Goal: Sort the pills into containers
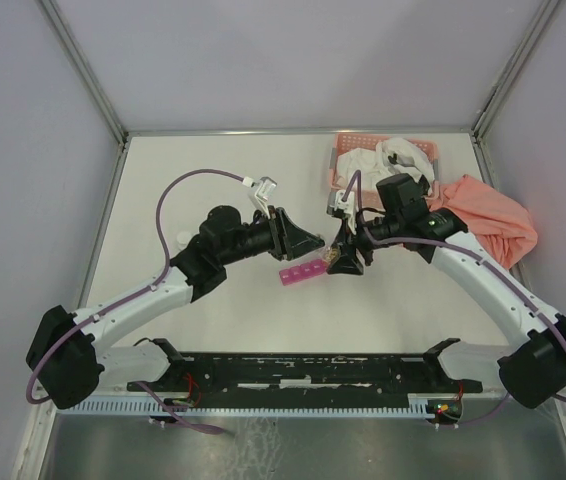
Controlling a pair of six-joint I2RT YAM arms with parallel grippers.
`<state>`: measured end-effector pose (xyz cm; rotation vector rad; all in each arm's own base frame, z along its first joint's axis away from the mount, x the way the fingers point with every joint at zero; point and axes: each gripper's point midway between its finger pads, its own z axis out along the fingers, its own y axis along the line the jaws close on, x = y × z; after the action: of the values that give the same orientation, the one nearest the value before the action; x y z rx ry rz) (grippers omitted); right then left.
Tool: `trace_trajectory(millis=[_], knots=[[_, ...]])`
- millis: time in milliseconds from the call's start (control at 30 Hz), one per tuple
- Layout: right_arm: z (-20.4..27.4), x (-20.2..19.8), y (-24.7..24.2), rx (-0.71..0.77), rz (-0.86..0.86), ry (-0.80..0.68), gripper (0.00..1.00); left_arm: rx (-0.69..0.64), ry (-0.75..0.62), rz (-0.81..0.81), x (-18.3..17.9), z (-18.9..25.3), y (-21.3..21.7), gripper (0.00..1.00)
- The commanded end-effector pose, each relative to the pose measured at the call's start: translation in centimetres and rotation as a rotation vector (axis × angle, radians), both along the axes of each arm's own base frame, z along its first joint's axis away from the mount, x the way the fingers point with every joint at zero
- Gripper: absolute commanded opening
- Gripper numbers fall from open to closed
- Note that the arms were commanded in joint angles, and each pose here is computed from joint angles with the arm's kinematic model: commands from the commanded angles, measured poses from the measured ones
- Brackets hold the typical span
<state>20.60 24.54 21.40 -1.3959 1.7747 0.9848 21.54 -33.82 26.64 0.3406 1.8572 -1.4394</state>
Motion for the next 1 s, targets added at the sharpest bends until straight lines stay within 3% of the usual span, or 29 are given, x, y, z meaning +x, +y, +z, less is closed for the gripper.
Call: trace_trajectory(millis=[0, 233, 533, 800, 967], knots=[[3.6, 1.5, 1.9, 0.117, 0.021, -0.096, 0.1, 0.031, -0.012, -0.046, -0.8, -0.3, -0.4, 0.31], [3.5, 1.3, 1.9, 0.115, 0.034, -0.099, 0.1, 0.081, -0.014, -0.031, -0.4, -1.1, -0.2, 0.34], [4.0, 0.5, 2.0, 0.141, 0.077, -0.106, 0.1, 0.068, -0.049, 0.042, -0.1, 0.1, 1.1, 0.67], [4.2, 0.3, 1.9, 0.148, 0.087, -0.111, 0.1, 0.069, -0.087, 0.077, -0.5, 0.6, 2.4, 0.84], [4.3, 0.1, 1.8, 0.151, 0.092, -0.115, 0.1, 0.034, -0.149, 0.065, -1.9, 1.9, 3.7, 0.89]])
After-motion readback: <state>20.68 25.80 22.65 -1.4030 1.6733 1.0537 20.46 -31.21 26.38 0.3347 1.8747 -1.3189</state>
